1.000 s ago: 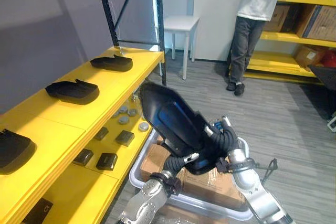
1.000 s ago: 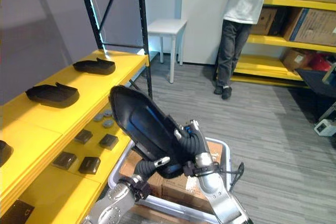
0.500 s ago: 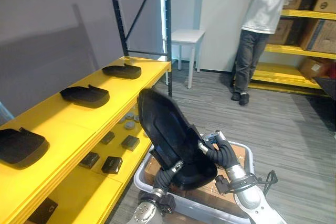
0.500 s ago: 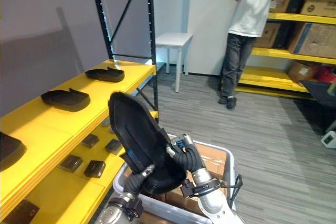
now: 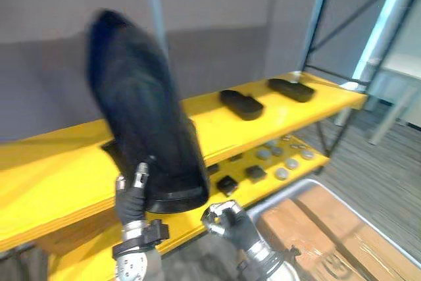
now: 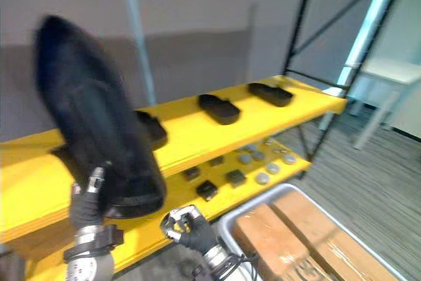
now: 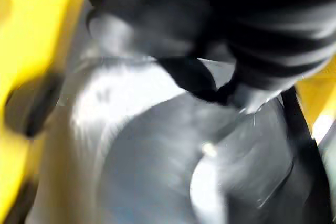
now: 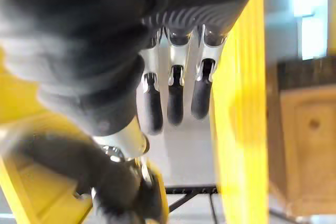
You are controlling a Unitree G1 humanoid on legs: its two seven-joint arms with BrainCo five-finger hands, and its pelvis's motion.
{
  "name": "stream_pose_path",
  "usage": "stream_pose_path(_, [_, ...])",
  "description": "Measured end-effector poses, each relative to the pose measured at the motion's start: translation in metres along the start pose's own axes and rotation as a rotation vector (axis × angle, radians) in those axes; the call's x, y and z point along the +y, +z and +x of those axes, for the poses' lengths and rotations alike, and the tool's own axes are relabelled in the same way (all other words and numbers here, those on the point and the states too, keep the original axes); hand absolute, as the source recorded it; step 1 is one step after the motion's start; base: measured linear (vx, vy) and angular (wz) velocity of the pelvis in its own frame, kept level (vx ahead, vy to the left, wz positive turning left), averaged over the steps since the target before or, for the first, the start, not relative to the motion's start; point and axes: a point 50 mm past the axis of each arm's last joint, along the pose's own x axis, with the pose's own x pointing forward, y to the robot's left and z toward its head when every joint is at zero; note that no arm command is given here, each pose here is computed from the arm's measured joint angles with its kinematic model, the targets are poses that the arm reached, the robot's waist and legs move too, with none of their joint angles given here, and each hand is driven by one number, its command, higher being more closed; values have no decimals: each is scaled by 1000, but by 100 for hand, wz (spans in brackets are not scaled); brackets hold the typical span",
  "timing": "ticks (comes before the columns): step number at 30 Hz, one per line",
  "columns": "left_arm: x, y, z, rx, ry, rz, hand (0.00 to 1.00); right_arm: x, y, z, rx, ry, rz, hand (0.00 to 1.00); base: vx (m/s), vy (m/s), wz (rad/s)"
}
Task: Walk over and take plastic housings, then place them on the shelf
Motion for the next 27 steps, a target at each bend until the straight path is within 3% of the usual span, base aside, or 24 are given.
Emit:
stream_pose_path(5, [20,6,4,-53,44,177,100,-17,12,15,-76,-118,-40,0,81,179,67])
stream_pose_path(11, [29,3,13,-57,35,295,100,-21,11,14,-82,-149,-56,0,69,13,83])
stream_pose_path(14, [31,-6,24,-47,36,332,100,-47,14,4,-84,-281,-67,0,28,-73,109])
stream_pose_path(18, [47,-8,11,-5,95,388,100,-84,22,-19,-92,-460,-82,0,34,-125,67])
stream_pose_path(22, [61,-9,-14,68,159,412,100,-87,19,-25,-75,-442,-27,0,118,-93,-11])
stream_pose_path(27, [52,-17,-16,90,139,392,100,-86,17,-30,-65,-410,-20,0,139,-52,-13])
